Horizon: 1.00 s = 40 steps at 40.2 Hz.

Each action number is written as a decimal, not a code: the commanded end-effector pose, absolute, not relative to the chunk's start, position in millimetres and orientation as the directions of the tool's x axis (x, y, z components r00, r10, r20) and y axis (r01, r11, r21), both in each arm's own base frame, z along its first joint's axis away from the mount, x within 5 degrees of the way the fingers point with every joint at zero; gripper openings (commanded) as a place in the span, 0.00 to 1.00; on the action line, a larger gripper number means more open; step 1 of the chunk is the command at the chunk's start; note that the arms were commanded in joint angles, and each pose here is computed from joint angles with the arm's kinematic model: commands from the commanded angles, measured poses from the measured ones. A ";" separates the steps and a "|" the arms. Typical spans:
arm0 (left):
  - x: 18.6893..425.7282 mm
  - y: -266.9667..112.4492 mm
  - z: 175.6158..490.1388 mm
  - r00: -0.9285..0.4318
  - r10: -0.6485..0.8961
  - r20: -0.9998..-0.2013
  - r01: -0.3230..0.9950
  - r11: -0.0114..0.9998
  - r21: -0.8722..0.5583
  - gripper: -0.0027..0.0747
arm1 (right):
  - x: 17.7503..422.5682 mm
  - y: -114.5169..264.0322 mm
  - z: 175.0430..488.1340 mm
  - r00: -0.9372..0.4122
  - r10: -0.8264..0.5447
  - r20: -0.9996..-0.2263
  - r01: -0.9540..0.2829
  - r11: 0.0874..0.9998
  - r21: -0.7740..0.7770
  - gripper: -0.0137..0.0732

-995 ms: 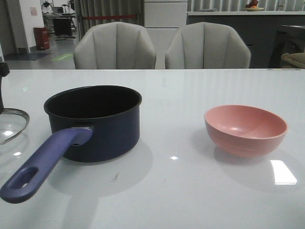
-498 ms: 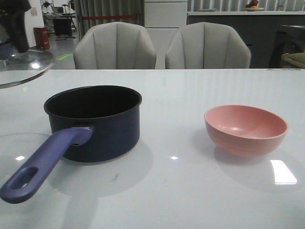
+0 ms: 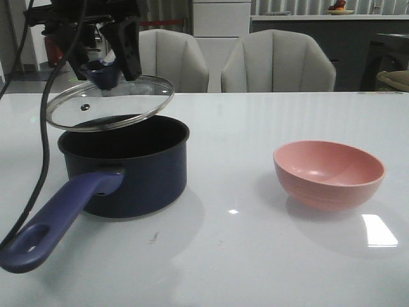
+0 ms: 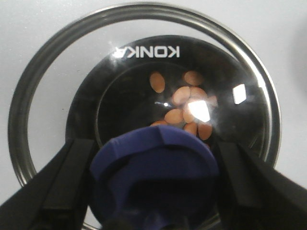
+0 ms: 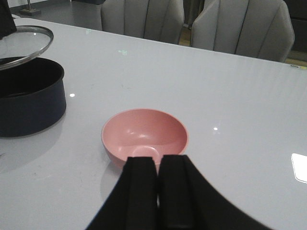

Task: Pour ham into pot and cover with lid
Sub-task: 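Lift the glass lid by its knob with the left gripper over the saucepan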

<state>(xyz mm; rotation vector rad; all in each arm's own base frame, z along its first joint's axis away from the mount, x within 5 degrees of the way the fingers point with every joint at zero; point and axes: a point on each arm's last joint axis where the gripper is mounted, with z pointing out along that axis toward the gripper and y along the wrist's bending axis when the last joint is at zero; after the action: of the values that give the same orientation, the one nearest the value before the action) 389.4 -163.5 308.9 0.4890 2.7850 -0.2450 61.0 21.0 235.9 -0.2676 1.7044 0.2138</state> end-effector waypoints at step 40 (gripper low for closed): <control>387.1 -180.3 310.4 -0.886 0.333 -0.324 0.390 0.912 -0.129 0.49 | 62.4 19.4 251.1 -0.053 -0.022 -0.998 -0.276 0.961 -0.007 0.34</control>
<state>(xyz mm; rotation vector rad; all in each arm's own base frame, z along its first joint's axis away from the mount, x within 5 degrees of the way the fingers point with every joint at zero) 396.3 -181.6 277.3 0.5346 2.8494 -0.2614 61.0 21.0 235.9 -0.2676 1.7044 0.2138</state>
